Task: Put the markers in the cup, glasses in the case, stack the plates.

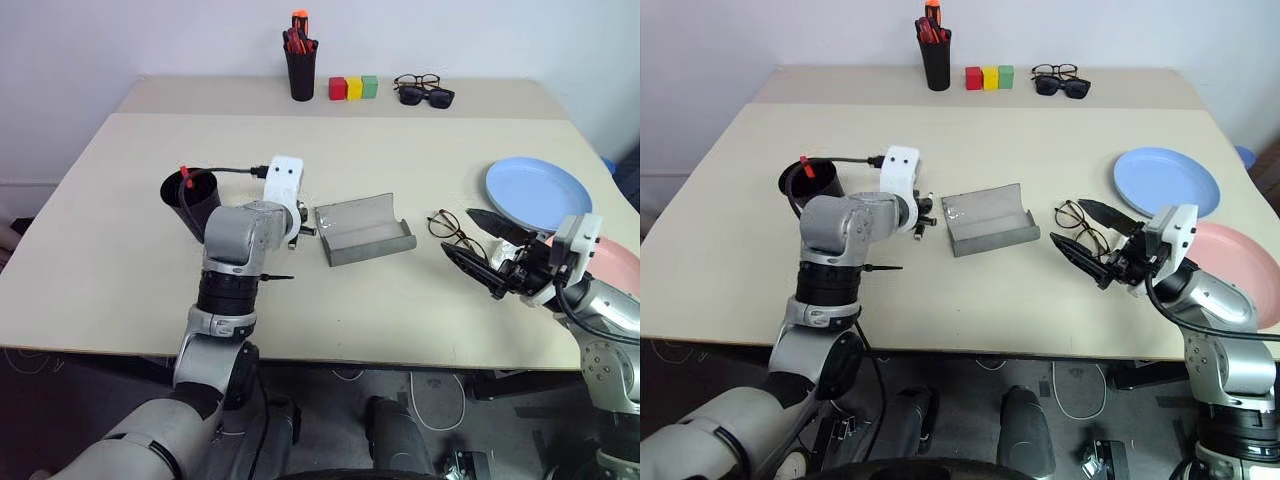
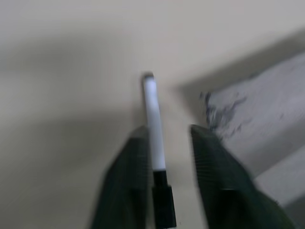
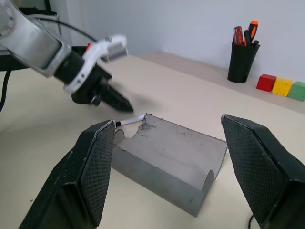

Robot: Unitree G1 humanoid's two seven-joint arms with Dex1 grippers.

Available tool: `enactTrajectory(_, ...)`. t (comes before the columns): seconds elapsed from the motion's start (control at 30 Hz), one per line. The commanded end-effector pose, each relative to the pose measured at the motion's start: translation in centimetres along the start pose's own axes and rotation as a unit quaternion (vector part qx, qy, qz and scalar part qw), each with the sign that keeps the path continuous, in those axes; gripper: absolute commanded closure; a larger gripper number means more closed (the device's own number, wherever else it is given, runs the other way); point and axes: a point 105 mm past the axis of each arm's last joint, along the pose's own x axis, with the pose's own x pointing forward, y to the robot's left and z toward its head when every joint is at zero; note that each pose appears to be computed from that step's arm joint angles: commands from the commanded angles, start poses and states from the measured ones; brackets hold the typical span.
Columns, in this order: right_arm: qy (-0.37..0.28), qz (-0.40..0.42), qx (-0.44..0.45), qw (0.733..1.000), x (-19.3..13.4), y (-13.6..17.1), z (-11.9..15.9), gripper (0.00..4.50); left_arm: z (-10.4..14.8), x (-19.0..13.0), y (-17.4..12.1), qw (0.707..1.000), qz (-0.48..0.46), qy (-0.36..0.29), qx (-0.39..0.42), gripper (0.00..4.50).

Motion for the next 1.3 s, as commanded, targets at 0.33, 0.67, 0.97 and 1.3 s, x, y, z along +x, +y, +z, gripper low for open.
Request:
enactTrajectory(0.33,-0.019,-0.013,-0.013,1.000,-0.4,0.4,0.8,0.88,0.5,0.6,0.0,0.994,0.049,0.094,-0.034,0.04)
enactTrajectory(0.67,-0.016,-0.030,-0.012,0.999,-0.9,0.6,0.7,0.88,0.1,1.6,-0.2,0.988,0.064,0.136,-0.047,1.78)
enactTrajectory(0.97,-0.014,-0.038,-0.012,0.999,-0.9,0.5,0.7,0.88,0.0,1.5,-0.3,0.986,0.065,0.147,-0.045,4.39)
enactTrajectory(1.3,-0.019,-0.043,-0.018,0.999,-0.5,-0.4,0.8,0.88,6.5,-2.6,-3.8,0.994,-0.056,-0.086,0.044,4.39)
